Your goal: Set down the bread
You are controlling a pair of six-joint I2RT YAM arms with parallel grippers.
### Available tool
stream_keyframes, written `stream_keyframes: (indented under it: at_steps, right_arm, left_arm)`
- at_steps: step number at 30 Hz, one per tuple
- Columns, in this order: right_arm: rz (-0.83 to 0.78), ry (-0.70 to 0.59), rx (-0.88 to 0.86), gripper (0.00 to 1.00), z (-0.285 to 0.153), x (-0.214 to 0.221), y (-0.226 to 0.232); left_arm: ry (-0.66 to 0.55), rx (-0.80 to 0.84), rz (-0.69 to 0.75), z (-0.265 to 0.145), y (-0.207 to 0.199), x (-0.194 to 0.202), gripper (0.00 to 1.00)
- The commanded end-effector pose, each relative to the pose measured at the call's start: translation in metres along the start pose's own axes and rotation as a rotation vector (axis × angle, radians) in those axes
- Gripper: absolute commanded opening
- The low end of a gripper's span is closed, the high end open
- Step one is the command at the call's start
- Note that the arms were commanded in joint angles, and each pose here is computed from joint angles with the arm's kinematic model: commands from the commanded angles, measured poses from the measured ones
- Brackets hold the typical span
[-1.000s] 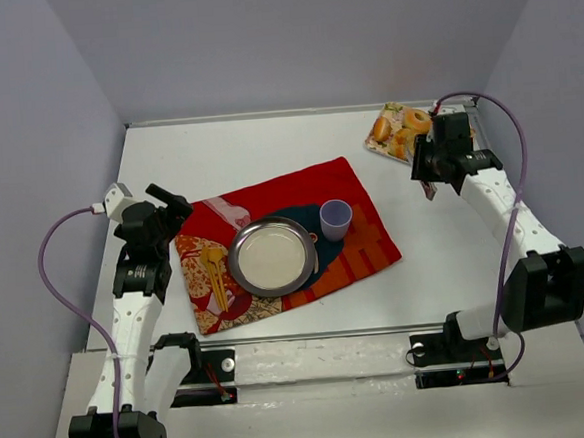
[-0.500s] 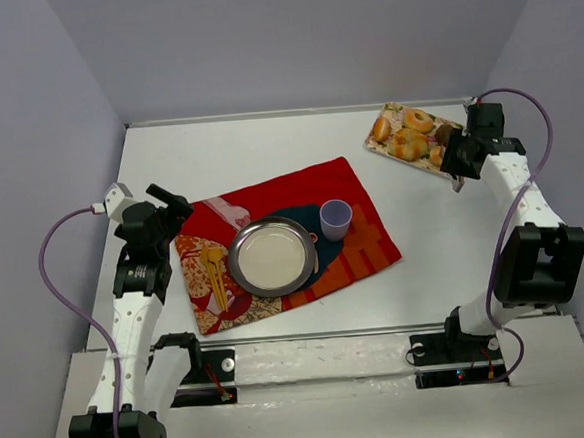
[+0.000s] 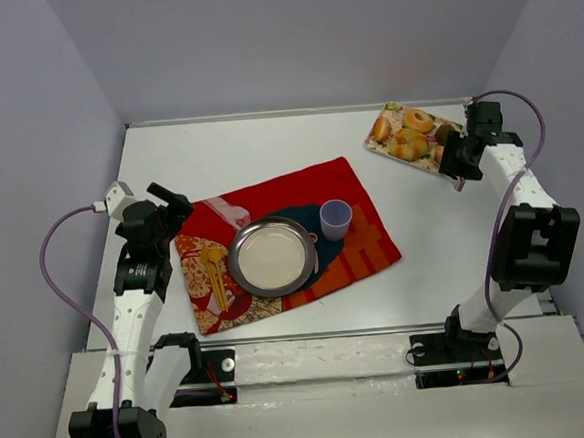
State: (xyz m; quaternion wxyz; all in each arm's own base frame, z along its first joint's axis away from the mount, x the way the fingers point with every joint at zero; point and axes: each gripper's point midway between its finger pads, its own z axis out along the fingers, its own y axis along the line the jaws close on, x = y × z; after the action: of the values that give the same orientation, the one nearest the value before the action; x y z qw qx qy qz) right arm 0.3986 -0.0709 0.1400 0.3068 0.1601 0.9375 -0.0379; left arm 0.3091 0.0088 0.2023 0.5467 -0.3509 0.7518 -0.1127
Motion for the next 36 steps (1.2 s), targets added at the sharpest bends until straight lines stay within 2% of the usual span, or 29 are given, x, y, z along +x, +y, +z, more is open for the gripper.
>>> stream_keyframes:
  at_steps: [1, 11, 19, 26, 28, 33, 36]
  right_arm:
    - [0.000, -0.058, 0.009, 0.58, -0.006, -0.024, -0.006]
    - [-0.001, -0.039, 0.018, 0.61, 0.007, -0.027, -0.006]
    - [0.010, -0.029, 0.022, 0.60, 0.025, -0.035, -0.007]
    - [0.027, -0.025, -0.009, 0.42, 0.029, -0.038, -0.003]
    - [0.031, -0.035, -0.022, 0.41, 0.024, -0.040, -0.001]
    - [0.038, -0.077, -0.020, 0.31, 0.007, -0.047, -0.003]
    - [0.060, -0.138, 0.005, 0.26, -0.017, -0.057, -0.008]
  left_arm:
    - [-0.022, 0.032, 0.011, 0.002, -0.006, -0.005, 0.99]
    - [-0.022, 0.032, 0.009, 0.002, -0.006, -0.004, 0.99]
    - [-0.020, 0.030, 0.010, 0.002, -0.005, -0.004, 0.99]
    - [-0.024, 0.030, 0.008, 0.002, -0.005, -0.005, 0.99]
    - [-0.023, 0.029, 0.008, 0.002, -0.005, -0.004, 0.99]
    - [-0.024, 0.034, 0.007, 0.001, -0.006, -0.005, 0.99]
    - [-0.026, 0.034, 0.006, 0.000, -0.005, -0.005, 0.99]
